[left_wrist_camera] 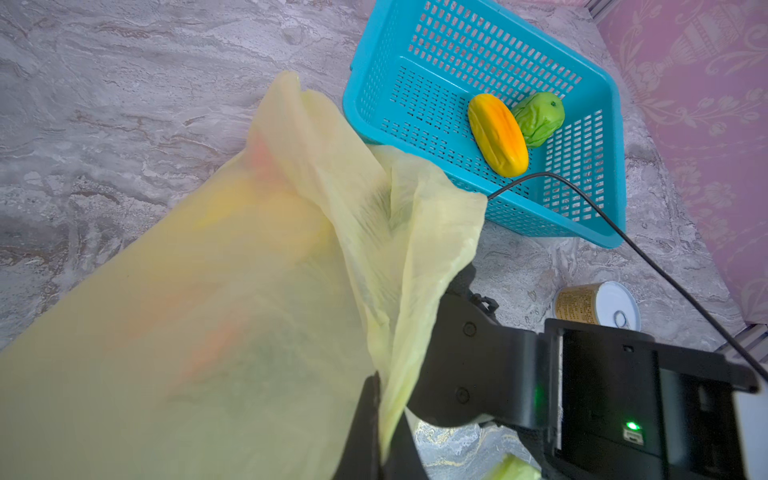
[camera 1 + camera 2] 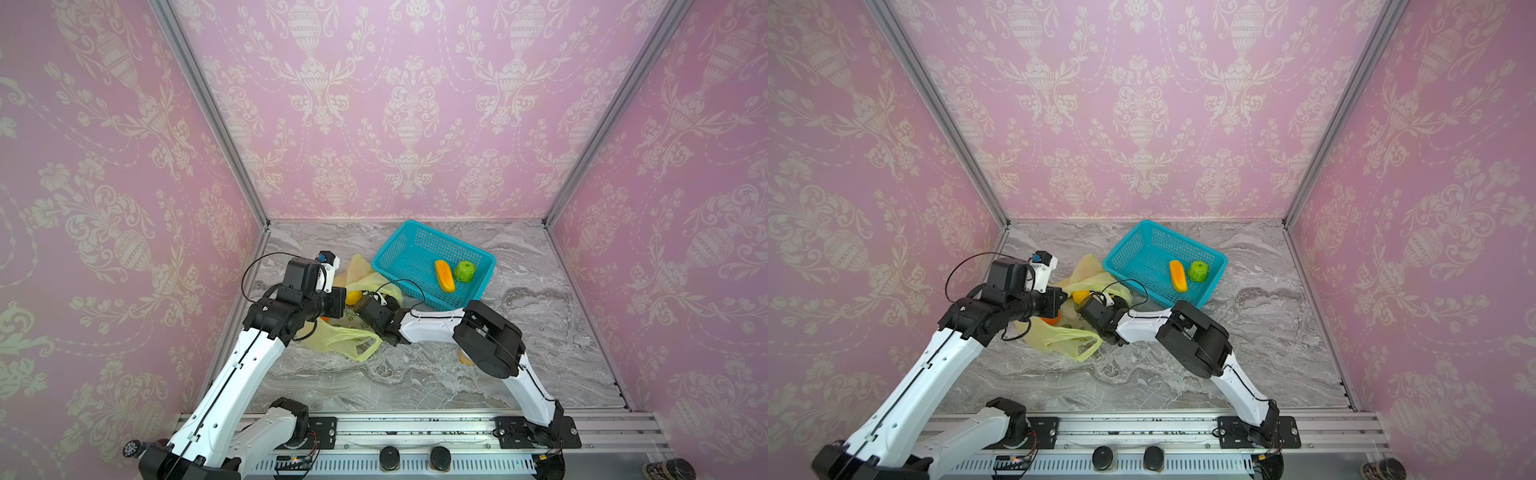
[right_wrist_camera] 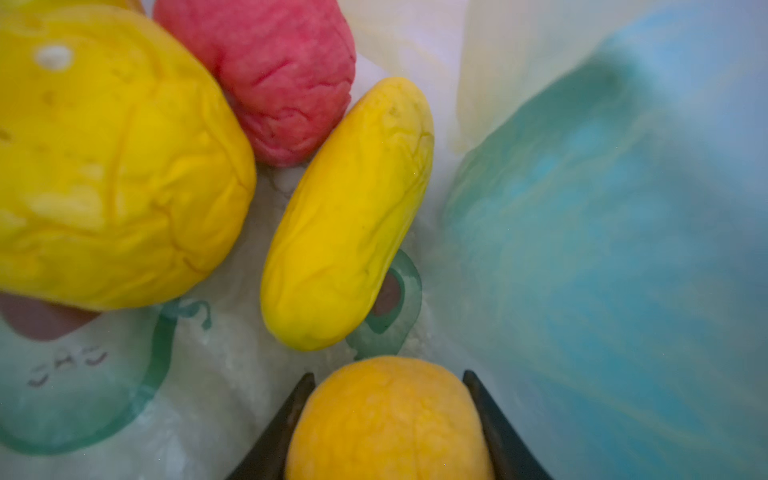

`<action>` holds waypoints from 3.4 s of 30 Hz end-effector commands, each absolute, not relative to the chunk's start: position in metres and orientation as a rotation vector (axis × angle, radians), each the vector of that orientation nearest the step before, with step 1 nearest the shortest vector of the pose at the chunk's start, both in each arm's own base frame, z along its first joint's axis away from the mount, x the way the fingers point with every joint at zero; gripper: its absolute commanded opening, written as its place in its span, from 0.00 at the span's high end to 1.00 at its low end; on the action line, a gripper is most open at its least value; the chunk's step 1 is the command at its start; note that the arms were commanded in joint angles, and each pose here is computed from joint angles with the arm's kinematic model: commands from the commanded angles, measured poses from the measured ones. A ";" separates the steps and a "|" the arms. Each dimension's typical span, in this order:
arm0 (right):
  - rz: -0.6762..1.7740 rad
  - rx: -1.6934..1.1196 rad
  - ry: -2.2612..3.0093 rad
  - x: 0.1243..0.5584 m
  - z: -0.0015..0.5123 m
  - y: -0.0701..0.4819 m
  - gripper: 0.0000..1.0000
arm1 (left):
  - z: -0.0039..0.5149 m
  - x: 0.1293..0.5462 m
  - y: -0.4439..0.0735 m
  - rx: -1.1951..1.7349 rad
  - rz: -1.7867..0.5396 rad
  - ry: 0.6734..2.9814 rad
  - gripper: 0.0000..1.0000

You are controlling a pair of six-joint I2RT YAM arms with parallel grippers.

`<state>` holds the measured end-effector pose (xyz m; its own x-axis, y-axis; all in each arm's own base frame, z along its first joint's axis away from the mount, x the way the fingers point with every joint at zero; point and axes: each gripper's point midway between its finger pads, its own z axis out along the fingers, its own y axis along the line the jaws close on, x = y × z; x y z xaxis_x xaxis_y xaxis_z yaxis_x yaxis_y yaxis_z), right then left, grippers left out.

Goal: Untie the knot of the plastic bag and take out the fruit
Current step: 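Grasp the round yellow-orange fruit in the bag with the right gripper, then lift the round yellow-orange fruit out of the bag with the right gripper, then lower the fruit into the teal basket and open the right gripper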

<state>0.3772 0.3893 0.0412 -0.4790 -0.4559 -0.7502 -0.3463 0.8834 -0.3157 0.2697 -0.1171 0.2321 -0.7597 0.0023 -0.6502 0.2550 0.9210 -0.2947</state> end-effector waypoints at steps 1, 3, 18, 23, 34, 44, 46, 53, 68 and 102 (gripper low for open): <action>0.077 -0.635 2.091 0.358 0.063 0.406 0.60 | 0.227 0.264 -0.115 0.197 -0.463 2.415 1.00; 0.196 -0.667 2.060 0.345 0.078 0.413 0.65 | 0.226 0.264 -0.114 0.196 -0.459 2.416 1.00; 0.819 -0.870 1.786 0.252 0.151 0.434 0.75 | 0.221 0.265 -0.111 0.180 -0.433 2.433 1.00; 0.923 -0.880 1.669 0.234 0.181 0.428 0.77 | 0.219 0.266 -0.110 0.176 -0.426 2.443 1.00; 0.718 -0.723 1.462 0.229 0.273 0.337 0.82 | 0.217 0.266 -0.108 0.169 -0.409 2.449 1.00; 0.386 -0.362 1.536 0.275 0.266 0.207 0.82 | 0.211 0.268 -0.106 0.161 -0.388 2.467 1.00; 0.355 -0.299 1.573 0.288 0.262 0.193 0.83 | 0.212 0.268 -0.106 0.161 -0.388 2.465 1.00; 0.341 -0.227 1.875 0.348 0.207 0.190 0.83 | 0.206 0.269 -0.105 0.156 -0.373 2.485 1.00; 0.126 -0.269 2.290 0.425 0.104 0.212 0.86 | 0.207 0.269 -0.104 0.157 -0.369 2.480 1.00; 0.020 -0.210 2.344 0.459 0.074 0.204 0.27 | 0.204 0.269 -0.103 0.150 -0.366 2.492 1.00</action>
